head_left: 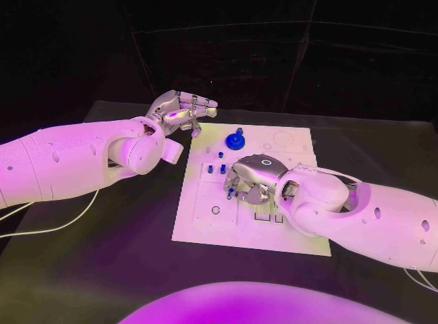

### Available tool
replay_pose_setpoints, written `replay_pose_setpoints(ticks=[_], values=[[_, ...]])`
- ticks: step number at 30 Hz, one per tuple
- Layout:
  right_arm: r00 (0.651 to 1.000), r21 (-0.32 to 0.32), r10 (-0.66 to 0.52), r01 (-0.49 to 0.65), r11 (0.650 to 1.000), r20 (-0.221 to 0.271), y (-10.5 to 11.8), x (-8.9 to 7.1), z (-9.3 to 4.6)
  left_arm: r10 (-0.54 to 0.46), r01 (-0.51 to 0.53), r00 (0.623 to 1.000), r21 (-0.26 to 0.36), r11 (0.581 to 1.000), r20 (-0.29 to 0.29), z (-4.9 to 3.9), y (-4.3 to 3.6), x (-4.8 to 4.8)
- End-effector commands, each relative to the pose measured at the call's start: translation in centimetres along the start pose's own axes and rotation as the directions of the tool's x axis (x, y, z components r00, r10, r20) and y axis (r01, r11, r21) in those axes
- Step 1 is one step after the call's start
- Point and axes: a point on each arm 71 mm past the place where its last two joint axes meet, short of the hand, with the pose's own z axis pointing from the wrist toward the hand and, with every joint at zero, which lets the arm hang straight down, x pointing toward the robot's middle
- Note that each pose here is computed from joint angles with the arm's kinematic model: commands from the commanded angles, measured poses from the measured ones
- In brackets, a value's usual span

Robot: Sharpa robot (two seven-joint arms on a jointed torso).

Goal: Assemble the parts on the task board

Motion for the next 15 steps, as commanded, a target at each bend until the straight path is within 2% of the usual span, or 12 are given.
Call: replay_pose_setpoints(ticks=[1,15], values=[[1.000,-0.010,-0.013,0.013,1.000,-0.008,0.15,0.04,0.03,-0.007,0.007,1.000,0.000,1.000,-0.010,0.06,-0.08,0.11],[1.000,-0.008,-0.012,0.011,1.000,-0.026,0.22,0.49,0.19,-0.008,0.008,1.000,-0.002,1.000,-0.014,0.10,-0.06,0.21]])
